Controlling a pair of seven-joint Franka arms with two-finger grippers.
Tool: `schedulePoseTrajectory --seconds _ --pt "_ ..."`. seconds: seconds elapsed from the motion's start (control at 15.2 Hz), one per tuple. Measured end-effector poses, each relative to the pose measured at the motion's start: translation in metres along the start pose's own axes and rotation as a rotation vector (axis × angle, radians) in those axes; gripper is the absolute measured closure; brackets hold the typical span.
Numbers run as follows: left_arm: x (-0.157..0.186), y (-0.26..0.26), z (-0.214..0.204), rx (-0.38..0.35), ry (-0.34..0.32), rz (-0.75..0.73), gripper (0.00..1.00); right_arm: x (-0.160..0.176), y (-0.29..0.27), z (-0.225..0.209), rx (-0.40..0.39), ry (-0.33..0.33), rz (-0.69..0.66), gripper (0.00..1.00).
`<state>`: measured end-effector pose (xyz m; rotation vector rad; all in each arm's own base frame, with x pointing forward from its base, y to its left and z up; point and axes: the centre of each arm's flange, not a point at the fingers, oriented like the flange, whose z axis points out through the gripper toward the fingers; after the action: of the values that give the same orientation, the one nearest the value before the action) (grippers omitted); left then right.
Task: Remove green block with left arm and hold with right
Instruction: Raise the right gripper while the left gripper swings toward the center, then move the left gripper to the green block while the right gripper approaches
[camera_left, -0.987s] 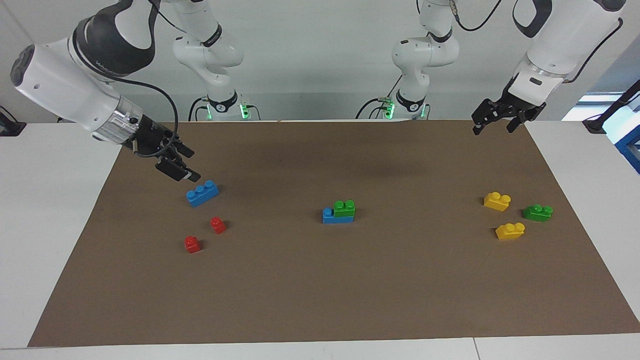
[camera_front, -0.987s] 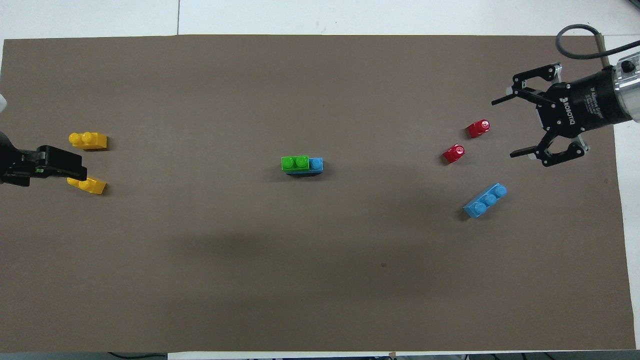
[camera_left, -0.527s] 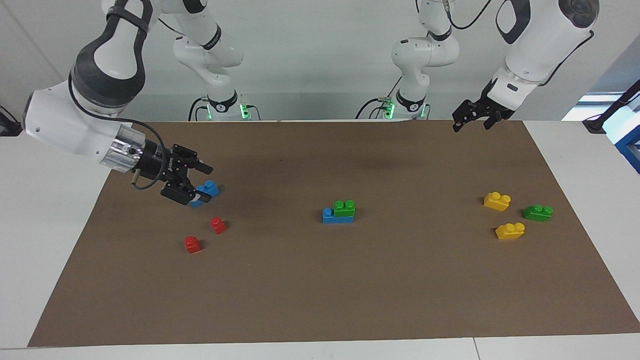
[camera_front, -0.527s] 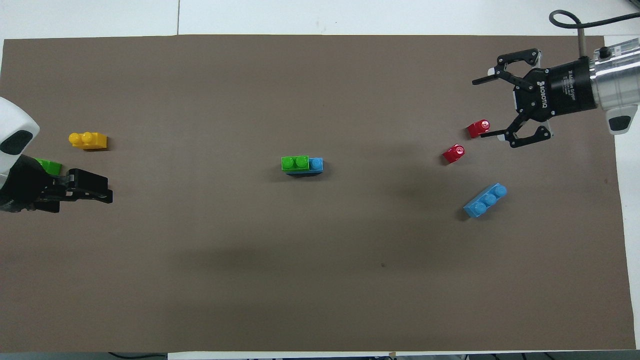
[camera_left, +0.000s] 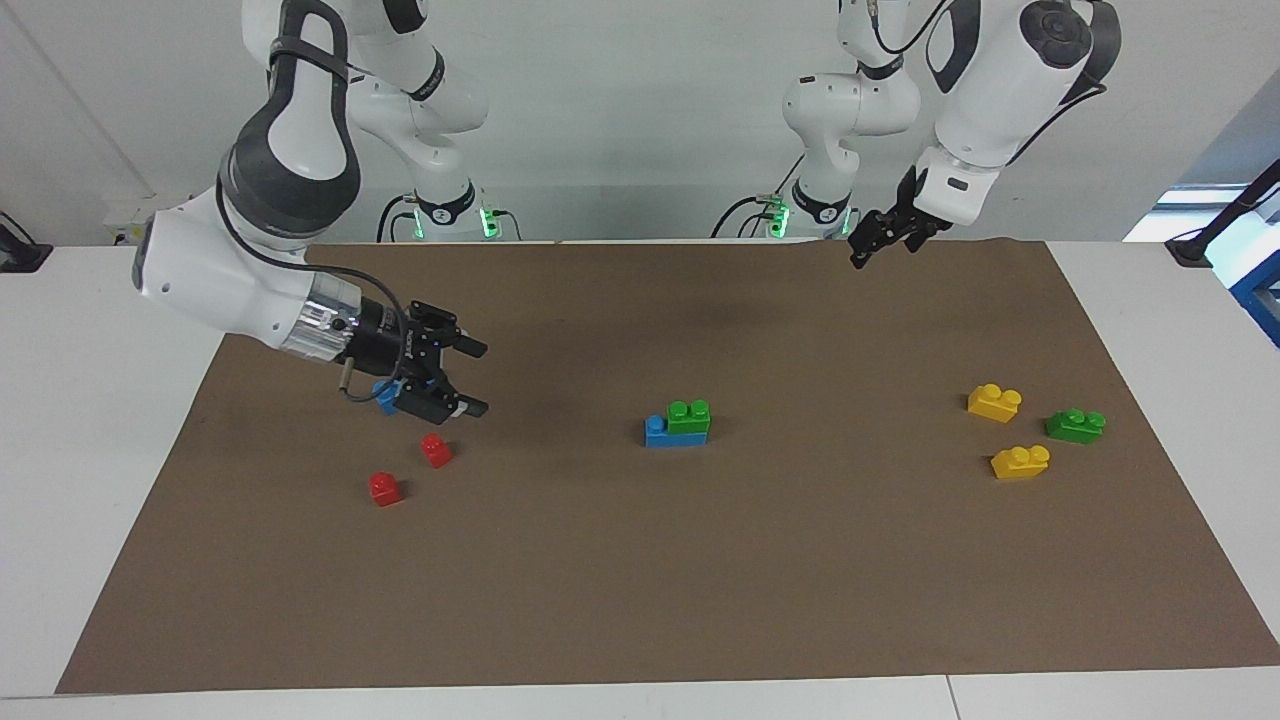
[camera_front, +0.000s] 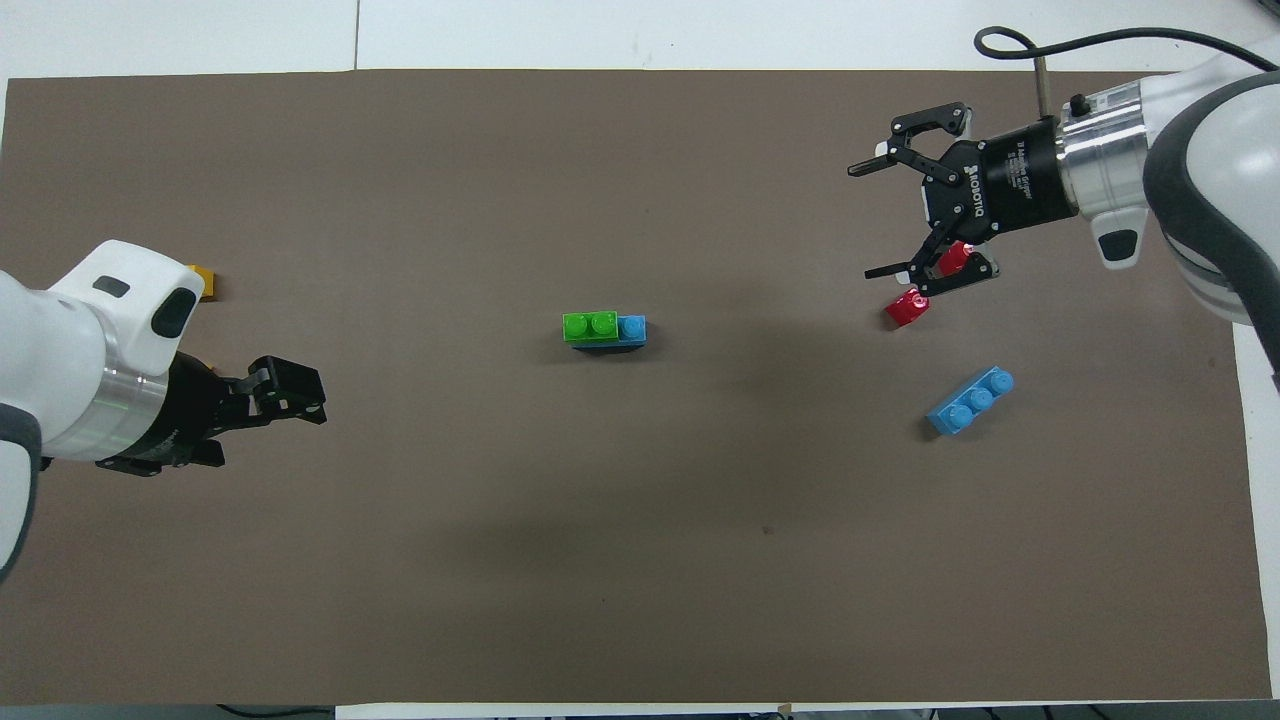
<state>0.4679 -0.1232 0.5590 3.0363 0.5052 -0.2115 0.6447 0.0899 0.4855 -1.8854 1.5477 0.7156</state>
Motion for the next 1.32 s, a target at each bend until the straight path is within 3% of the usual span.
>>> schedulePoseTrajectory --seconds 0.26,0.59,0.99,1.32 --pt "-0.017 0.025 0.009 -0.018 0.035 -0.160 0.00 -0.001 0.005 0.022 -0.050 -0.017 0.005 0.00" --pt "-0.037 0.062 0.018 -0.072 0.076 -0.469 0.00 0.016 0.004 0.055 -0.066 -0.119 0.070 0.00" --pt "-0.053 0.090 0.026 -0.160 0.093 -0.842 0.00 0.036 0.004 0.080 -0.092 -0.142 0.062 0.00" --pt "-0.064 0.106 0.036 -0.210 0.089 -1.014 0.00 0.028 -0.002 0.100 -0.069 -0.153 0.063 0.00"
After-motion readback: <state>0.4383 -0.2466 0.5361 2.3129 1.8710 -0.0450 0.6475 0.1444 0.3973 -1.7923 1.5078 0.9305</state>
